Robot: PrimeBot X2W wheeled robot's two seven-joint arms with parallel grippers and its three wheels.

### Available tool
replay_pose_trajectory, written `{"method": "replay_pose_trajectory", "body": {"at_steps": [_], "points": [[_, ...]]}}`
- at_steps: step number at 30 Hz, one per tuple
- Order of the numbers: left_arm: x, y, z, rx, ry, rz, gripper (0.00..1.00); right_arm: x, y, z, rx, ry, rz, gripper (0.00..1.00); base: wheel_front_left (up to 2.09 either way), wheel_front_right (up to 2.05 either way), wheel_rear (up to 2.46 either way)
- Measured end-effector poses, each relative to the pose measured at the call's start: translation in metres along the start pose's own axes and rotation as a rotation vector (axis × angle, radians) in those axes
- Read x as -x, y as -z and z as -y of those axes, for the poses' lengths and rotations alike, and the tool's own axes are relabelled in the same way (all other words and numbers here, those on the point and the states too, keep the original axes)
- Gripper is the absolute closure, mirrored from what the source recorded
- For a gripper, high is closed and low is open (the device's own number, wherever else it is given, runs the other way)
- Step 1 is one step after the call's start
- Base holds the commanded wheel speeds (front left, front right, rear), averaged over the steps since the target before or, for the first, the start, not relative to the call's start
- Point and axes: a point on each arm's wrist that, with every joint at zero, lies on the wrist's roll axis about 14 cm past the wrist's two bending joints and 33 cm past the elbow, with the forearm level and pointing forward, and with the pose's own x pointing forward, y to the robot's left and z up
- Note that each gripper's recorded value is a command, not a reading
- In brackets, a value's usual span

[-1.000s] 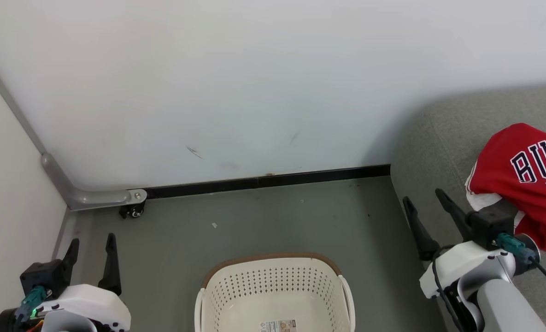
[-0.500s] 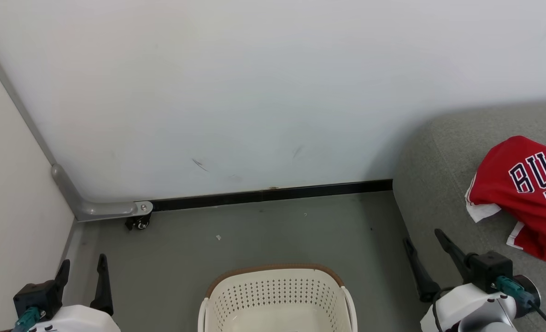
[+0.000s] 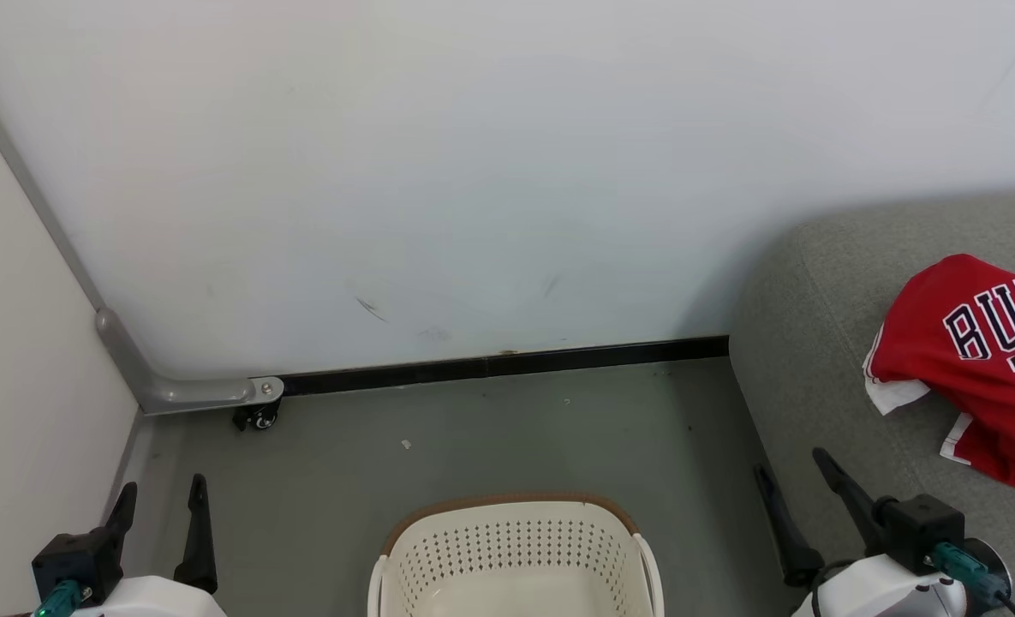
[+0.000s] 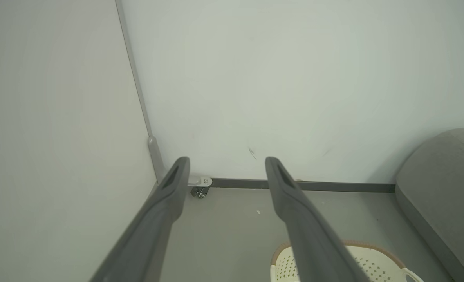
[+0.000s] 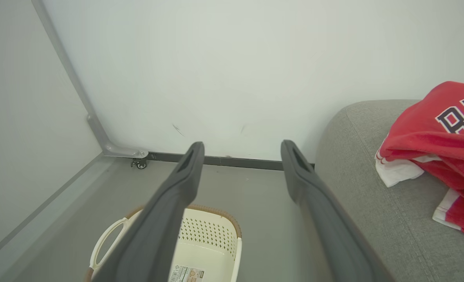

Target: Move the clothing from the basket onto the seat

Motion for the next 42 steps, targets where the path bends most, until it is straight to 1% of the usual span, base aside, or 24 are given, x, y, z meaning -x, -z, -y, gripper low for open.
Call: {"method": "replay_pose_trajectory", "body": {"at_steps": [11,29,30,36,42], "points": [[0.003,-0.002,0.004,-0.003,0.013,0.009,0.00,0.003,-0.003,-0.006,-0.036,-0.011,0.013,0.00,0.00,0.00,0.00],[0.008,-0.003,0.002,-0.010,0.004,0.013,0.00,0.009,-0.001,-0.006,-0.046,-0.007,0.009,0.00,0.00,0.00,0.00],[0.008,-0.003,0.002,-0.010,0.006,0.013,1.00,0.009,-0.001,-0.006,-0.046,-0.007,0.009,1.00,0.00,0.00,0.00],[0.021,0.028,0.011,0.034,-0.004,-0.072,1.00,0.022,0.025,-0.011,-0.070,-0.005,-0.074,1.00,0.00,0.00,0.00],[0.019,0.030,0.008,0.102,-0.017,-0.095,1.00,0.022,0.024,-0.012,-0.127,0.003,-0.068,1.00,0.00,0.00,0.00]]}}
